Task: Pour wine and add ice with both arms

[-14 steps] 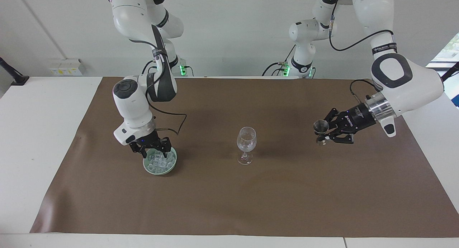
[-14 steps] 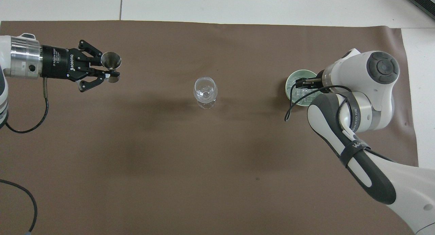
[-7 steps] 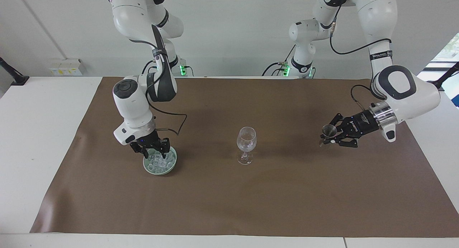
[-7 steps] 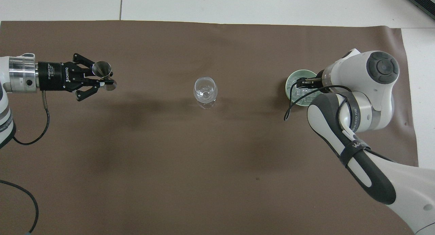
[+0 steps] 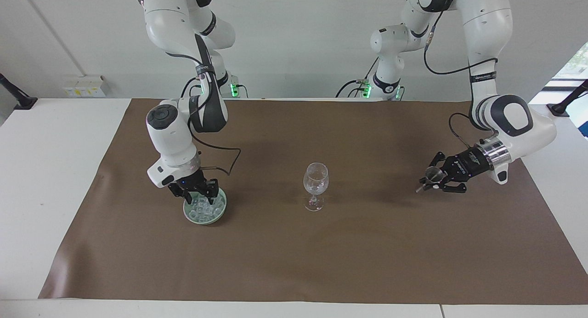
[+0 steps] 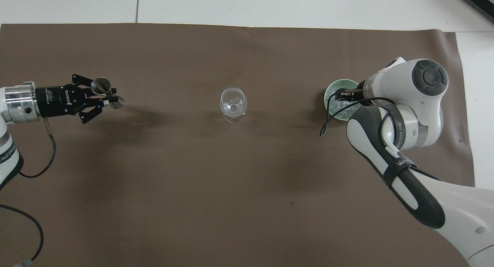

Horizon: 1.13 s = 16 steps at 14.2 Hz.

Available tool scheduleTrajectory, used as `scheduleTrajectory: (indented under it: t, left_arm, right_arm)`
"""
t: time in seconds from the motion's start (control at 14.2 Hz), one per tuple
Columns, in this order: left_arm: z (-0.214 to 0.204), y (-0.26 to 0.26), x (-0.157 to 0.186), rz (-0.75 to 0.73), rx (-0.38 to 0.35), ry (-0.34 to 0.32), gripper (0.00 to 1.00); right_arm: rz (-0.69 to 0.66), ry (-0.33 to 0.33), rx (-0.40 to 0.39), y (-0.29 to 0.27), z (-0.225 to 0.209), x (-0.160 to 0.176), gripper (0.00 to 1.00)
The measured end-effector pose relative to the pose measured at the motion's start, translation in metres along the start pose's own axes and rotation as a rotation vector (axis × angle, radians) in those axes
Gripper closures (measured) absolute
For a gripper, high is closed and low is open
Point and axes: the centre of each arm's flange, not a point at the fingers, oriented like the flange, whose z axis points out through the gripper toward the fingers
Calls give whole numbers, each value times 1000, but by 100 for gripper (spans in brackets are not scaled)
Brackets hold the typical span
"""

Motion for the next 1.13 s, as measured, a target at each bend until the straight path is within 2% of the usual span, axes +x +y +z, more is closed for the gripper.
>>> scheduleTrajectory:
  t: [0.14,0.21,0.35,0.42,0.49,0.85,0.99,1.13]
  left_arm:
    - [-11,1,26,-5,-25,-43,78]
    - [-13,1,36,-13,-35,-57,78]
    - [-13,-2,54,-49,-65,-106,78]
    - [-12,-6,65,-66,-83,-130,78]
    - [-10,-11,76,-79,-95,-145,78]
    - [-6,-22,93,-78,-101,-153,78]
    - [-6,-23,96,-37,-106,-149,78]
    - [-8,-24,99,-21,-112,-145,78]
  right_arm:
    - [1,-5,0,0,4,0,32]
    - [2,-6,0,0,4,-1,41]
    - [9,-5,0,0,4,0,45]
    - [14,-5,0,0,4,0,51]
    - [15,-5,0,-1,4,0,51]
    - [10,-5,2,-7,4,-1,57]
    - [10,-5,2,-7,3,-1,76]
    - [11,-6,2,-7,4,-1,76]
